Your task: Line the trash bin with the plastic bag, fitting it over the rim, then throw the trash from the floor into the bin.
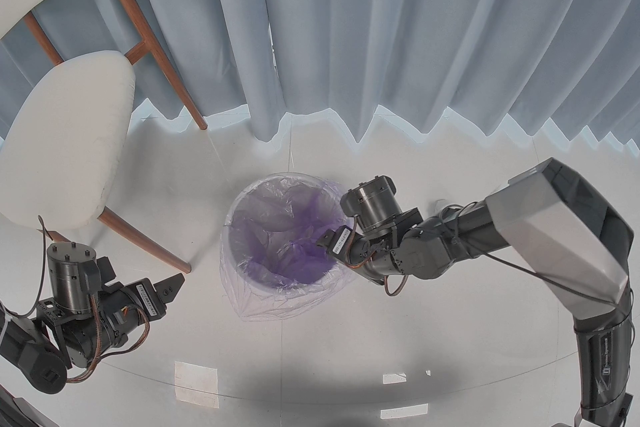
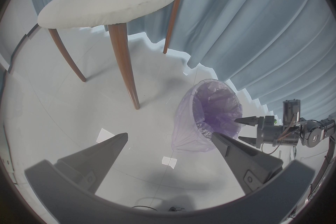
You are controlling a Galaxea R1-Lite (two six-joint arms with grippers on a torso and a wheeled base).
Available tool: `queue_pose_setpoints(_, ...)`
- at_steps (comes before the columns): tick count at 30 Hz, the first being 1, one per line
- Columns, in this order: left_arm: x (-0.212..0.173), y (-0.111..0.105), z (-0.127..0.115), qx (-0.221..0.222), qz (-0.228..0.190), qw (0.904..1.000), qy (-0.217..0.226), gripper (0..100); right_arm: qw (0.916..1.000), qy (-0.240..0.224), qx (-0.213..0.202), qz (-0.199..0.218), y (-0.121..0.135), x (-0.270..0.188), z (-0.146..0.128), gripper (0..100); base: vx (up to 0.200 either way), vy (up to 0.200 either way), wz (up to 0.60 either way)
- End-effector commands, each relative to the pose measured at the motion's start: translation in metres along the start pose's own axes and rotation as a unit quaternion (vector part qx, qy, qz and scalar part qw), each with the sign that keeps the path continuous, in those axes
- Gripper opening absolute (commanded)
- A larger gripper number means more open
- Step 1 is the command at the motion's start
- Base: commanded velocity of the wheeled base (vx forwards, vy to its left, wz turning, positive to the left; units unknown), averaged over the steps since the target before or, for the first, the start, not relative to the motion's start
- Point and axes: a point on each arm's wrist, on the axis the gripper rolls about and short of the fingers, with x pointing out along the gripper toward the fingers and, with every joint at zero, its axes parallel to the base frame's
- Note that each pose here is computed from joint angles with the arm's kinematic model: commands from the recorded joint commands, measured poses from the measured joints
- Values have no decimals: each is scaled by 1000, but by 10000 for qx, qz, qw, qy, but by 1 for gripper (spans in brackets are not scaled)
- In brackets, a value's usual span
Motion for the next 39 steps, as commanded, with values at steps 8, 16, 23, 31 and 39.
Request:
queue_pose_setpoints(8,-2,1,-1,-1,22,10000,-7,100,9998,31,-148,-158,1,43,-14,100,0,0,0)
queue_pose_setpoints(16,-2,1,0,-6,24,10000,-17,100,9995,-101,-215,-202,2,49,-13,0,0,0,0)
queue_pose_setpoints(23,-1,1,0,-9,17,10000,-30,100,9978,-247,-608,-134,9,42,-3,0,0,0,0)
queue_pose_setpoints(31,-1,-1,0,9,-14,10000,-15,100,9883,-251,-1456,-386,15,13,35,0,0,0,0)
queue_pose_setpoints(39,2,-2,-1,31,-33,10000,39,100,9504,-3,-3088,-379,-10,-4,74,0,0,0,0)
